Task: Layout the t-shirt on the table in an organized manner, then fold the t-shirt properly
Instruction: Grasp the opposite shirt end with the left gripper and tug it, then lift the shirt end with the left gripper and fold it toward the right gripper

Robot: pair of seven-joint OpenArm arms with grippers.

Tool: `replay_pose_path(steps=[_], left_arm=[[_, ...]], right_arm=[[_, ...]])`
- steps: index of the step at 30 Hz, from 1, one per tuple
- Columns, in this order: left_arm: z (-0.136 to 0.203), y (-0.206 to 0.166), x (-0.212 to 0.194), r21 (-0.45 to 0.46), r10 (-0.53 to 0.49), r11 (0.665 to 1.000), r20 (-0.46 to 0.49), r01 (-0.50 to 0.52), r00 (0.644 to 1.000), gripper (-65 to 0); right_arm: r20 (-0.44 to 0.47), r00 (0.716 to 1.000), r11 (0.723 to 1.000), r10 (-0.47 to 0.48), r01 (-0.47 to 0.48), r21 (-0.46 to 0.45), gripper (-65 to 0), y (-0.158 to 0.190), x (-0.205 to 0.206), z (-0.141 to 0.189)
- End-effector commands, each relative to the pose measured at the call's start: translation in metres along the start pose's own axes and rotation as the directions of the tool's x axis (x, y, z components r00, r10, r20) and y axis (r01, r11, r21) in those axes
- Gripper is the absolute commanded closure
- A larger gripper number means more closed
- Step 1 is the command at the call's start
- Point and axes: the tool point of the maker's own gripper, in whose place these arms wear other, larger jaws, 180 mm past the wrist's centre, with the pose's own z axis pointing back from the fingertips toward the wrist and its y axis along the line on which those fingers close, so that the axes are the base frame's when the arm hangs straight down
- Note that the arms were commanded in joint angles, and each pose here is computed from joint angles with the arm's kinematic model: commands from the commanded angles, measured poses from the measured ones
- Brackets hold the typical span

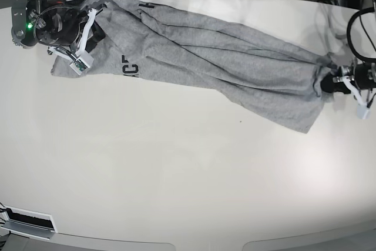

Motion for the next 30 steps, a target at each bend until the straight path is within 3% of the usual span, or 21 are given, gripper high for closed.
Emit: replay_pose_path(steps=[1,6,10,12,15,17,19,22,26,30], left_arm=[[0.020,0.008,0.032,0.022,-0.032,0.999,0.077,0.030,0.997,0.0],[0.044,0.019,0.047,0.069,-0.080,0.995,0.080,0.074,0.994,0.0],[0.051,0.017,0.045,0.054,-0.070,0.996,0.054,0.067,0.996,0.0],[0.055,0.010,0.049,0.014,-0.051,0.999,0.066,0.050,0.997,0.0],[0.058,-0.023,0.060,-0.140,-0.015,0.990,0.097,0.029,0.995,0.0],[0.062,-0.054,0.068,-0.257,-0.027,0.965,0.106,0.054,0.994,0.0],[0.062,-0.071,0.064,-0.284,-0.104,0.952,0.062,0.117,0.993,0.0],[0.063,-0.100,0.068,-0.310,-0.223,0.922,0.072,0.234,0.972,0.0],[0.056,-0.158,0.068,-0.380,-0.358,0.841,0.140,0.384,0.923,0.0],[0.046,-0.216,0.048,-0.468,-0.417,0.753,0.203,0.462,0.886,0.0]], right_arm=[[0.028,0.999,1.000,0.024,-0.024,0.003,0.0,-0.002,0.008,0.005],[0.095,0.995,0.999,0.026,-0.030,0.045,0.0,0.009,0.025,0.010],[0.153,0.988,0.997,0.028,-0.039,0.069,0.0,0.016,0.040,0.017],[0.169,0.985,0.997,0.032,-0.045,0.070,0.0,0.017,0.046,0.019],[0.180,0.983,0.997,0.042,-0.053,0.061,0.0,0.014,0.052,0.020],[0.187,0.981,0.997,0.045,-0.057,0.057,0.0,0.013,0.056,0.021],[0.192,0.980,0.997,0.046,-0.058,0.056,0.0,0.013,0.058,0.021],[0.200,0.979,0.997,0.045,-0.057,0.056,0.0,0.013,0.059,0.022],[0.203,0.978,0.997,0.045,-0.057,0.056,0.0,0.013,0.059,0.022],[0.205,0.978,0.997,0.042,-0.055,0.060,0.0,0.014,0.060,0.021]])
